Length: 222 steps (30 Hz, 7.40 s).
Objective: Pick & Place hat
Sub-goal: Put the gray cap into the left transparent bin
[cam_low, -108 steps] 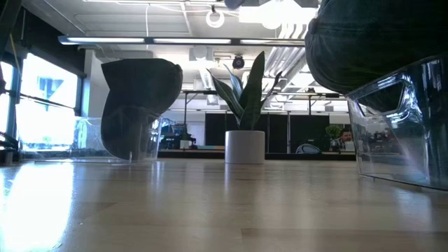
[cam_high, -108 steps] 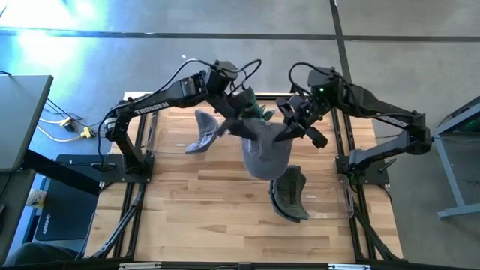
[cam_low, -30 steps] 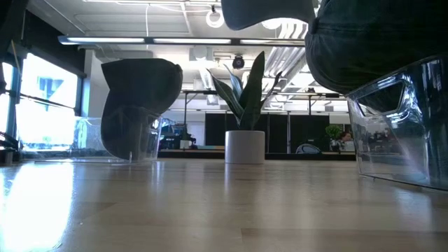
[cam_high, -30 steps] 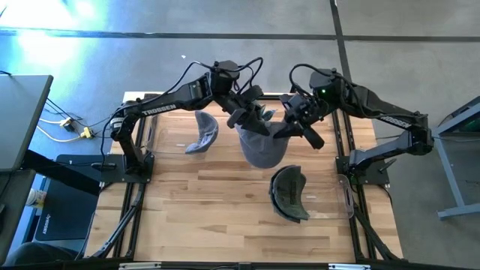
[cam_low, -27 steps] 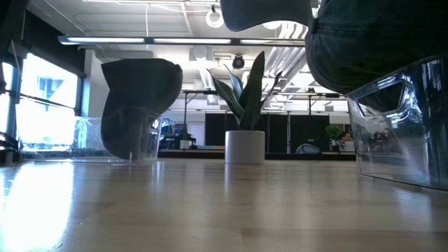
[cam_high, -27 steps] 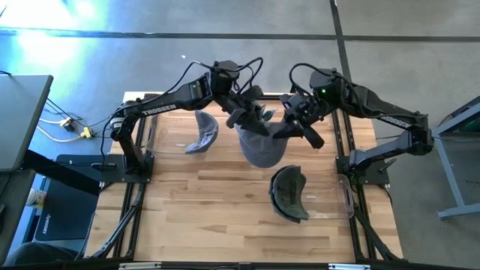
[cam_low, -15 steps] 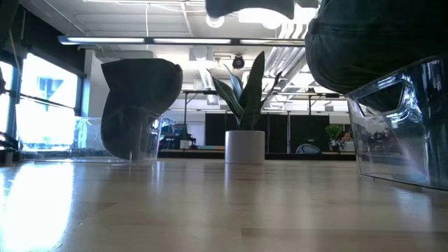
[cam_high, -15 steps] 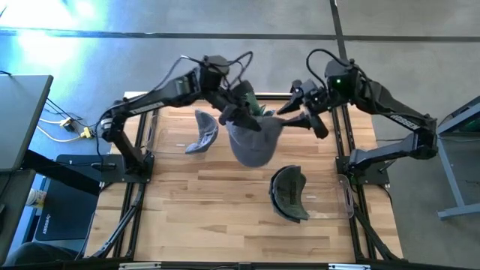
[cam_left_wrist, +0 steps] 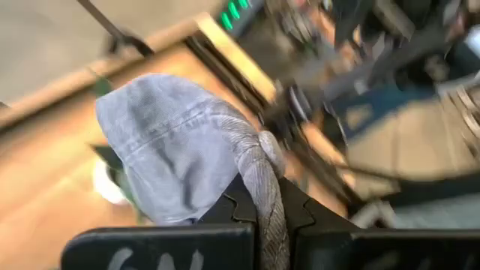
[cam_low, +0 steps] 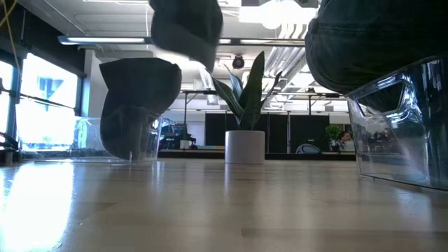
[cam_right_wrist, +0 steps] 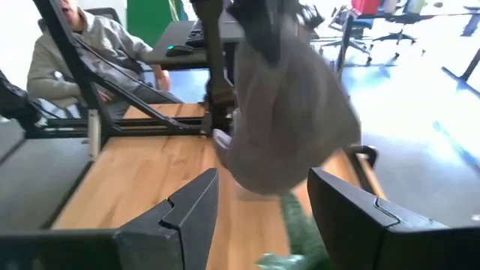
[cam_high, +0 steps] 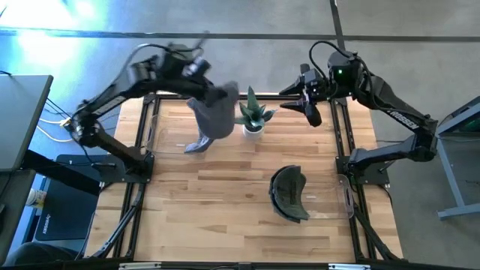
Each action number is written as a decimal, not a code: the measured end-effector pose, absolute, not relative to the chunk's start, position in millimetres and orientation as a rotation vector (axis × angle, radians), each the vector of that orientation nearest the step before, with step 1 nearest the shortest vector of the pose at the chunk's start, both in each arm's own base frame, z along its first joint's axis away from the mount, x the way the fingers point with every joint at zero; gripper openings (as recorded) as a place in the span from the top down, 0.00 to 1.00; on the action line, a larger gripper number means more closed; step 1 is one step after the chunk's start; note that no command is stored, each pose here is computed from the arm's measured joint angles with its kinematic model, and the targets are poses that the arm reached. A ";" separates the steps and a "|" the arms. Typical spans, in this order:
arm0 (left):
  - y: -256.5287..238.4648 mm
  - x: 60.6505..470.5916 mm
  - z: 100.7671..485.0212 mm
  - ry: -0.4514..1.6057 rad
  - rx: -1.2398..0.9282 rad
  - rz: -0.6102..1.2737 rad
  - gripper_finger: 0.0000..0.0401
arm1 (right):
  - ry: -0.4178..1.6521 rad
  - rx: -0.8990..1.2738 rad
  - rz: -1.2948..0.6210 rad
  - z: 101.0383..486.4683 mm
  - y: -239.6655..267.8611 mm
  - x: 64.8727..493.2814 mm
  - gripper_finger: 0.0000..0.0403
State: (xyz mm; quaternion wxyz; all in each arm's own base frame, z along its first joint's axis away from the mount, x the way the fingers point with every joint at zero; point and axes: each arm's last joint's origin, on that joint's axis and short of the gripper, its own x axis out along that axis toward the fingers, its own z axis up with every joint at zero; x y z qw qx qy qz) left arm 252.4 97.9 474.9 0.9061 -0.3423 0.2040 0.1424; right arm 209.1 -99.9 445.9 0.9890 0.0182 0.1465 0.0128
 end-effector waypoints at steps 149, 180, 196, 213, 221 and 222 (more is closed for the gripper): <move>101.1 170.7 303.9 0.947 -0.407 0.704 1.00 | 0.254 0.102 -0.030 446.2 -117.7 212.2 0.52; 87.5 274.8 275.2 0.721 -0.413 0.219 1.00 | 0.253 0.131 -0.037 446.2 -117.8 212.3 0.52; 75.1 221.8 308.3 0.717 -0.500 0.452 1.00 | 0.239 0.142 -0.035 447.2 -118.6 213.8 0.52; 59.5 268.6 293.3 0.671 -0.527 0.120 1.00 | 0.245 0.133 0.018 445.9 -107.4 223.2 0.52; 71.3 243.3 299.4 0.723 -0.572 0.235 1.00 | 0.245 0.135 0.015 445.8 -107.5 223.1 0.52; 73.1 241.2 298.1 0.738 -0.562 0.282 1.00 | 0.245 0.136 0.015 445.8 -107.6 223.1 0.52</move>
